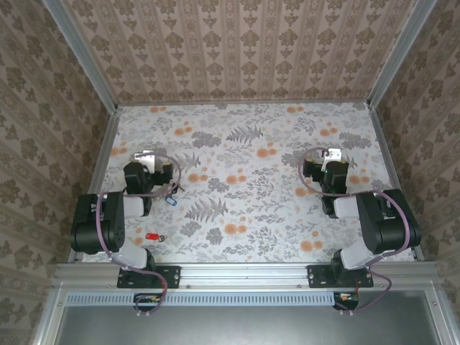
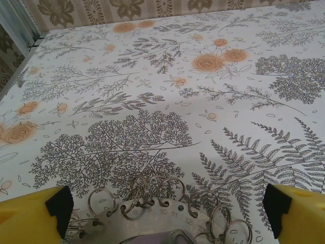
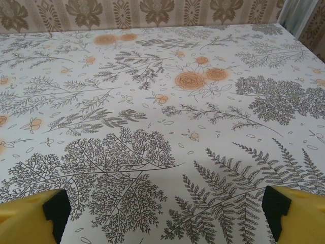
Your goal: Put the keys on the keyring
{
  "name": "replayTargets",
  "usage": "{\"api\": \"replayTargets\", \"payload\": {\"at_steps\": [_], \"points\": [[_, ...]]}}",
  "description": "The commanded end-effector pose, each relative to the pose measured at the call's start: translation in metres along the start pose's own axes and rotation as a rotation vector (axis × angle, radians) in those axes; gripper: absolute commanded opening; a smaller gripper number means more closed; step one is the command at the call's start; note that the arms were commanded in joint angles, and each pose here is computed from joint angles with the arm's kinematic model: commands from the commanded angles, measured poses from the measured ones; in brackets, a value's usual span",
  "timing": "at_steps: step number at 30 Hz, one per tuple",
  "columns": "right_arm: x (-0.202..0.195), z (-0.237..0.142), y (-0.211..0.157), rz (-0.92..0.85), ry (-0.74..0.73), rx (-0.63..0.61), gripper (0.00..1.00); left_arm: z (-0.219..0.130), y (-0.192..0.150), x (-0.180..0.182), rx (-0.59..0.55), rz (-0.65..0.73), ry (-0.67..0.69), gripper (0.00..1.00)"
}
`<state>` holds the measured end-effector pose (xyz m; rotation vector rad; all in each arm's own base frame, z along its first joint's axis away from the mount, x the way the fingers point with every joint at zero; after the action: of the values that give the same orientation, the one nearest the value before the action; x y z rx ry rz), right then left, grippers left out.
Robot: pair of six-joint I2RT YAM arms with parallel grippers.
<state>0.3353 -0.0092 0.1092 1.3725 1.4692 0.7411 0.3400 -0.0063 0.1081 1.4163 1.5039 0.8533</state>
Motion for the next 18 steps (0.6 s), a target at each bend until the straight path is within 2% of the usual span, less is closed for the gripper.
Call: {"api": "replayTargets", "payload": {"at_steps": [1,18], "points": [[-0.0022,0.0002,0.0113,0.007,-0.018,-0.037,1.0,0.0001,0.0082,-0.0022,-0.029,-0.009,0.003,1.0],[-0.0024,-0.0003,0.0106,0.009,-0.018,-0.038,1.0,0.0002,0.008,0.0015,-0.03,-0.022,0.034,1.0]]}}
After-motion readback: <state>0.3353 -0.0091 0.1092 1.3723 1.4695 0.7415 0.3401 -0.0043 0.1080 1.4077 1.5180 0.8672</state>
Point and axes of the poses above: each hand's point on the last joint's axis, 136 mm out from that joint toward the fingers, its own z axis out along the fingers, its own x axis along the line the jaws close on, y = z × x, the point moved 6 cm from there along -z, back along the fingers, and after that the axes turned 13 degrees about -z, right-handed, at the moved point
